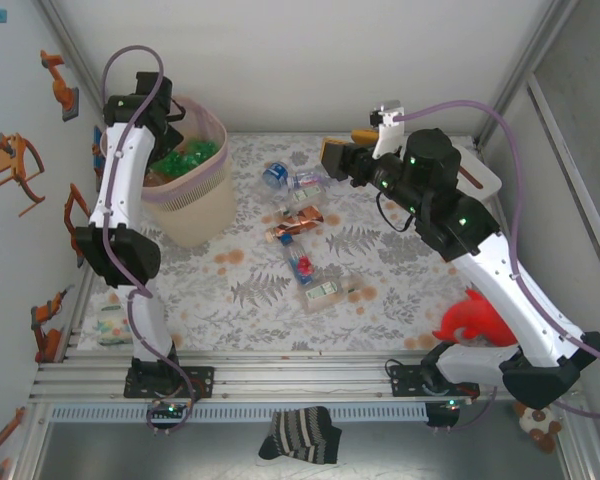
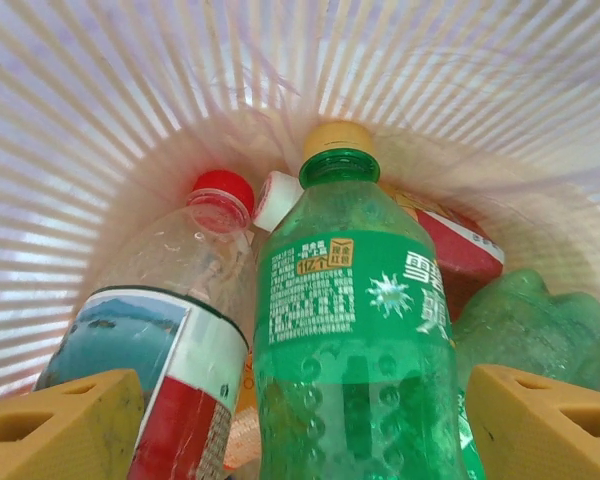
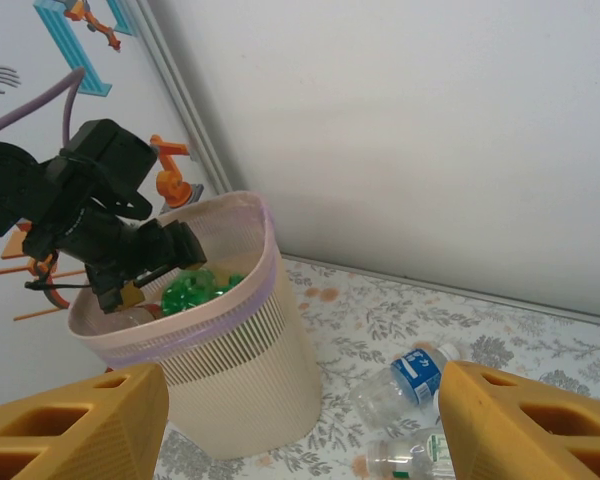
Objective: Put the plastic bottles in the bin
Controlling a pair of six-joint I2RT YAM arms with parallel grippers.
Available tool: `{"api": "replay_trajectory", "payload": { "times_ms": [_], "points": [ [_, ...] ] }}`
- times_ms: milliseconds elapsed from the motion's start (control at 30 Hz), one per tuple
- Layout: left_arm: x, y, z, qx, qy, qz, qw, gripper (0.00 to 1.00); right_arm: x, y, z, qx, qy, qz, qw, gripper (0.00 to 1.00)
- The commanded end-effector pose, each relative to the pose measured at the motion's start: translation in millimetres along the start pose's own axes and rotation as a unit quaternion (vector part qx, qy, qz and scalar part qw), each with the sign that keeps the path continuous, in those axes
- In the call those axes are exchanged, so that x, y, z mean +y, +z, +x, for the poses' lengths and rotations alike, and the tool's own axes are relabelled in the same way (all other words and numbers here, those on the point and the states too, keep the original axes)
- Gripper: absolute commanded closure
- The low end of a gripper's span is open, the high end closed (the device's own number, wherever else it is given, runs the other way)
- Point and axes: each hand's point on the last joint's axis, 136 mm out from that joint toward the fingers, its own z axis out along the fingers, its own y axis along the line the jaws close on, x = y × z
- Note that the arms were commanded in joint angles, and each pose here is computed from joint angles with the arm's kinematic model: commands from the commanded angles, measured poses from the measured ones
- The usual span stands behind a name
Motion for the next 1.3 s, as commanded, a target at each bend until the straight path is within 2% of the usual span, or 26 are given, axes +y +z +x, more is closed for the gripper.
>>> {"api": "replay_trajectory", "payload": {
  "times_ms": [0,300,367,500,700,833,933,1067,1267],
  "points": [
    [8.5,-32.2,-8.5,-0.005,-0.005,0.027,1.0,0.16,-1.4,-7.2,3.0,0.003,-0.008,0.006,1.0,0.29],
    [8.3,-42.2,-3.6,0.002,0.007,0.051,0.999,0.21,-9.2,-8.5,21.3,0.025,-0.003,0.02,0.999,0.29],
    [6.8,-42.0,-1.0,0.003,0.009,0.057,0.998,0.28,-11.9,-9.3,25.3,0.03,-0.001,0.025,0.999,0.29],
    [3.0,-31.9,9.5,0.014,0.008,0.069,0.997,0.5,-16.7,-11.6,33.7,0.042,0.0,0.036,0.998,0.29],
    [2.2,3.6,38.9,0.061,0.01,0.052,0.997,0.65,-20.6,-16.2,40.1,0.047,0.006,0.044,0.998,0.3],
    [4.1,22.1,52.4,0.087,0.008,0.041,0.995,0.67,-22.5,-18.1,42.1,0.049,0.009,0.049,0.998,0.3],
    [2.6,22.0,49.7,0.089,0.002,0.047,0.995,0.68,-24.0,-20.0,44.9,0.056,0.01,0.053,0.997,0.3],
    [-2.9,2.2,30.4,0.06,-0.008,0.078,0.995,0.67,-33.0,-21.5,57.9,0.08,0.019,0.077,0.994,0.3],
    [-9.3,-33.2,9.7,0.025,-0.021,0.141,0.99,0.64,-46.6,-18.1,98.2,0.148,0.047,0.107,0.982,0.3]
  ]
}}
